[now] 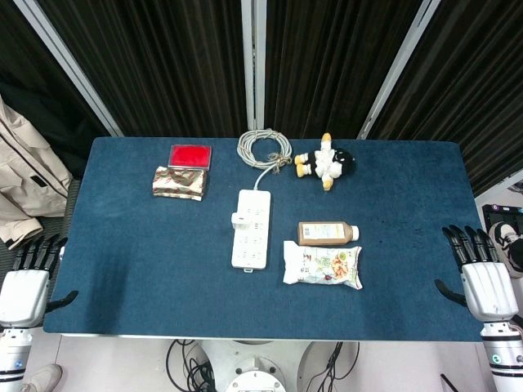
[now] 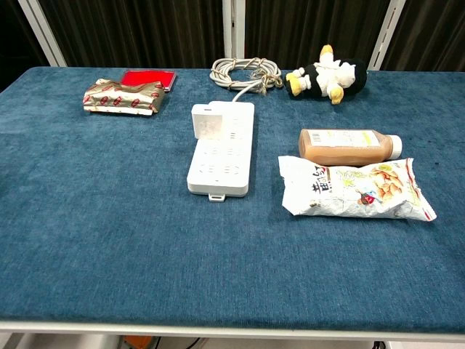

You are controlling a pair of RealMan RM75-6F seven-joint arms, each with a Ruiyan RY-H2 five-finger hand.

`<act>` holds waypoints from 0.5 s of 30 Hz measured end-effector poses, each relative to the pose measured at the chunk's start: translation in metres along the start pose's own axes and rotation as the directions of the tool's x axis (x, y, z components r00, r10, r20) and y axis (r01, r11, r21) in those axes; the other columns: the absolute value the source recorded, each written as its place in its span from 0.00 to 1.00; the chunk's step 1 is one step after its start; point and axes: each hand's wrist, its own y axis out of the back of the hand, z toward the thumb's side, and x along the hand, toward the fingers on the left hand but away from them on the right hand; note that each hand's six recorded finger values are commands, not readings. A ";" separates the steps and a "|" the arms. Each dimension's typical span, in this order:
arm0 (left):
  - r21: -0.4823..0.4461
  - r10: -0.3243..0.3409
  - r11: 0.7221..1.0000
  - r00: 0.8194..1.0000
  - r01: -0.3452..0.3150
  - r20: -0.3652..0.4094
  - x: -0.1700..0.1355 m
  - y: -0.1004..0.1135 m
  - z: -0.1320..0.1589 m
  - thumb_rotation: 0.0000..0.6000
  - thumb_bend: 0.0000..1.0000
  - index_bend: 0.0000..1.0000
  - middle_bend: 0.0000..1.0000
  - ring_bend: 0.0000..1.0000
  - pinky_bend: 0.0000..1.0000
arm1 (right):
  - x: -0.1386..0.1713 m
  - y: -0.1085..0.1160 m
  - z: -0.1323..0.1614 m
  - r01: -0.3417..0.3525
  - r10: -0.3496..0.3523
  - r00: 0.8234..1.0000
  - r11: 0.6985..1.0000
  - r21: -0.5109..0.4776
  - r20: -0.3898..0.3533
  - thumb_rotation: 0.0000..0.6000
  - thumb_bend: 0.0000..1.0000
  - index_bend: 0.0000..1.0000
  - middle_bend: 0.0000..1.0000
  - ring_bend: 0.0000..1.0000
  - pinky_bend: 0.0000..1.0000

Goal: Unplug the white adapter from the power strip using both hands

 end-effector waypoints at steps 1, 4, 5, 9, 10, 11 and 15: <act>-0.002 -0.001 1.000 1.000 0.001 0.002 0.000 0.000 0.001 1.00 0.06 0.10 0.07 0.00 0.07 | 0.000 0.000 -0.001 0.001 -0.001 1.000 1.000 0.000 0.004 1.00 0.09 0.00 0.09 0.00 0.00; -0.002 -0.005 1.000 1.000 0.005 0.005 0.001 -0.001 0.002 1.00 0.06 0.10 0.07 0.00 0.07 | 0.001 -0.001 -0.003 -0.004 0.004 1.000 1.000 -0.003 0.007 1.00 0.09 0.00 0.09 0.00 0.00; -0.003 -0.004 1.000 1.000 0.004 0.006 0.001 -0.001 0.002 1.00 0.06 0.10 0.07 0.00 0.07 | 0.000 -0.002 -0.003 -0.005 0.005 1.000 1.000 -0.003 0.008 1.00 0.09 0.00 0.09 0.00 0.00; -0.004 -0.003 1.000 1.000 0.003 0.011 0.002 -0.001 0.005 1.00 0.06 0.10 0.07 0.00 0.07 | -0.001 -0.002 -0.006 -0.006 0.006 1.000 1.000 -0.010 0.013 1.00 0.09 0.00 0.09 0.00 0.00; -0.004 -0.003 1.000 1.000 0.003 0.012 0.002 0.000 0.005 1.00 0.06 0.10 0.07 0.00 0.07 | -0.001 -0.002 -0.006 -0.006 0.006 1.000 1.000 -0.011 0.013 1.00 0.09 0.00 0.09 0.00 0.00; -0.004 -0.002 1.000 1.000 0.002 0.013 0.002 0.000 0.006 1.00 0.06 0.10 0.07 0.00 0.07 | -0.001 -0.003 -0.006 -0.007 0.007 1.000 1.000 -0.013 0.012 1.00 0.10 0.00 0.09 0.00 0.00; -0.007 0.000 1.000 1.000 0.000 0.022 0.003 0.001 0.008 1.00 0.06 0.10 0.07 0.00 0.07 | -0.002 -0.006 -0.005 -0.022 0.022 1.000 1.000 -0.016 0.000 1.00 0.14 0.00 0.09 0.00 0.00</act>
